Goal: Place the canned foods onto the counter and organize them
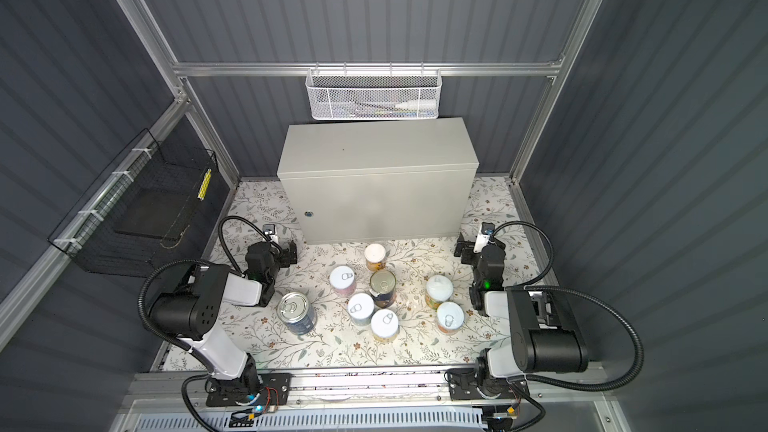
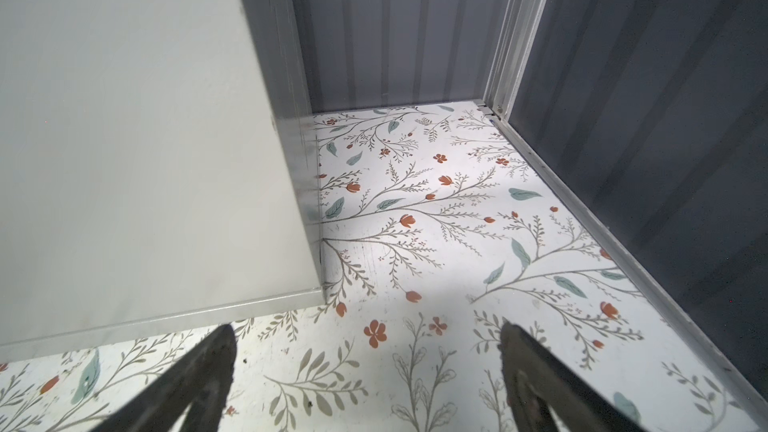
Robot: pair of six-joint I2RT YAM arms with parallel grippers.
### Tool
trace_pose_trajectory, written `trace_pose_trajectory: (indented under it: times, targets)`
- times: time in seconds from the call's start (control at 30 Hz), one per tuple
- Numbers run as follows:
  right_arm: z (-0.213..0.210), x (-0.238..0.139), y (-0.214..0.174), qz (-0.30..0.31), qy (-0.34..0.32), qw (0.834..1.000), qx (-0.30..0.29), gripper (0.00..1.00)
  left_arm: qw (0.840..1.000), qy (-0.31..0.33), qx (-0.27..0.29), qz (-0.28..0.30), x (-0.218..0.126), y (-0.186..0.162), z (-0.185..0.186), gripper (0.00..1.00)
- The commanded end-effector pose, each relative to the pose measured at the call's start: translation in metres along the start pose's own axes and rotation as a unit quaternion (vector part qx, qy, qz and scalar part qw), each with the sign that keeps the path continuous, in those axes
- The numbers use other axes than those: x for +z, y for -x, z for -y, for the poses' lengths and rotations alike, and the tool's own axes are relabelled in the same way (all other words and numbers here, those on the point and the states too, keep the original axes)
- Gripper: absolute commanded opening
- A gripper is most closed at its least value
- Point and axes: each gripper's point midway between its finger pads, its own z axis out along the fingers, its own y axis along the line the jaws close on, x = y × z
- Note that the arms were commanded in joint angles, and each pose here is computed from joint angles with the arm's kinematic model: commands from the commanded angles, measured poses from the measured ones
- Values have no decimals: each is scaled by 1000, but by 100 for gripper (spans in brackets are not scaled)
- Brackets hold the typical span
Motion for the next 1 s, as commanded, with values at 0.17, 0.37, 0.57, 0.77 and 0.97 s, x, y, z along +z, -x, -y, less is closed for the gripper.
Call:
trace_pose_trajectory:
  times: [0.17, 0.37, 0.57, 0.77, 0.97]
  targets:
    - [7, 4, 2, -4, -4, 1000, 15, 99, 1000, -6, -7, 5, 2, 4, 2, 100]
    - [8, 5, 1, -5, -2, 1000, 20, 99, 1000, -6, -7, 4, 2, 4, 2, 100]
    - [11, 4, 2, -5, 6, 999, 32, 99, 1000, -8, -7, 3, 2, 4, 3, 100]
    - [11, 5, 2, -6, 4, 1000, 30, 99, 1000, -19, -12, -4, 5, 2, 3, 100]
    - [25, -5, 11, 13, -42, 998, 42, 99, 1000, -3, -18, -3, -5, 20, -5, 100]
